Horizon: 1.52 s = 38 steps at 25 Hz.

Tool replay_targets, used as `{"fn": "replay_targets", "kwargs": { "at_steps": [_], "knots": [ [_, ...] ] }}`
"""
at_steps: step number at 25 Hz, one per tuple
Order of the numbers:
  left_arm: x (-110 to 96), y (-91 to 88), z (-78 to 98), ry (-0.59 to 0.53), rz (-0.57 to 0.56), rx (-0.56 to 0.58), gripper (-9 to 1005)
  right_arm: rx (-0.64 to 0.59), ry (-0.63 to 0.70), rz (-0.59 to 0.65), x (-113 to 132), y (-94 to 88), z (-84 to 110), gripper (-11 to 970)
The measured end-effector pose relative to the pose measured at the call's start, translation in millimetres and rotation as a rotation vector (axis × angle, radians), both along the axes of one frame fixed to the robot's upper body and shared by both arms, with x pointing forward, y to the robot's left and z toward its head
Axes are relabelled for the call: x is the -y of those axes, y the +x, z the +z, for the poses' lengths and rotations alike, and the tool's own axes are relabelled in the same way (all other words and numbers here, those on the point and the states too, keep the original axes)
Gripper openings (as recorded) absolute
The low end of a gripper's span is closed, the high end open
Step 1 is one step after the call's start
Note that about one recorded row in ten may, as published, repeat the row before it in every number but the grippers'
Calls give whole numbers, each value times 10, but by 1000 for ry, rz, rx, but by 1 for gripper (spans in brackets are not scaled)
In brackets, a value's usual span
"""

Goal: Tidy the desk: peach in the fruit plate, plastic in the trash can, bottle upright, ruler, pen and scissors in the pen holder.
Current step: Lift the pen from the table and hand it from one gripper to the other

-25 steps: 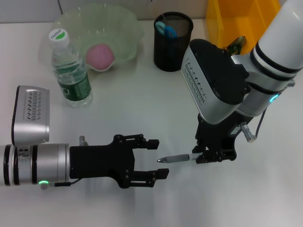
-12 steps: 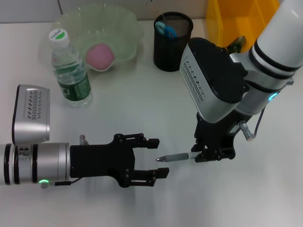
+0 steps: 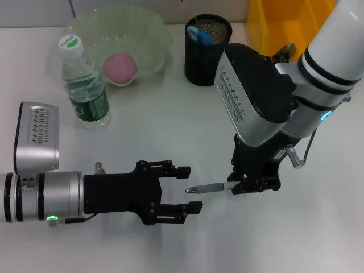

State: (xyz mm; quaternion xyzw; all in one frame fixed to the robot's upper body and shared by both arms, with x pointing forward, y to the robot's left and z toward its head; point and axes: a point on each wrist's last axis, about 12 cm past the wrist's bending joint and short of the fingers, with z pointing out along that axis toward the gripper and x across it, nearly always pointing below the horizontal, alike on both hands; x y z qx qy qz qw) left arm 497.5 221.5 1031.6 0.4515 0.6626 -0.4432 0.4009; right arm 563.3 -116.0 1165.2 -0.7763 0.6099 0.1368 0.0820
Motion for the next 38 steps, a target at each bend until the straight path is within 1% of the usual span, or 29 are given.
{"fn": "replay_targets", "kwargs": {
  "at_steps": [28, 38],
  "knots": [
    [16, 12, -4, 5, 1, 0, 766, 8, 6, 5, -26, 11, 19, 148],
    [25, 33, -1, 8, 7, 9, 763, 12, 13, -16, -46, 34, 2, 151]
  ]
}}
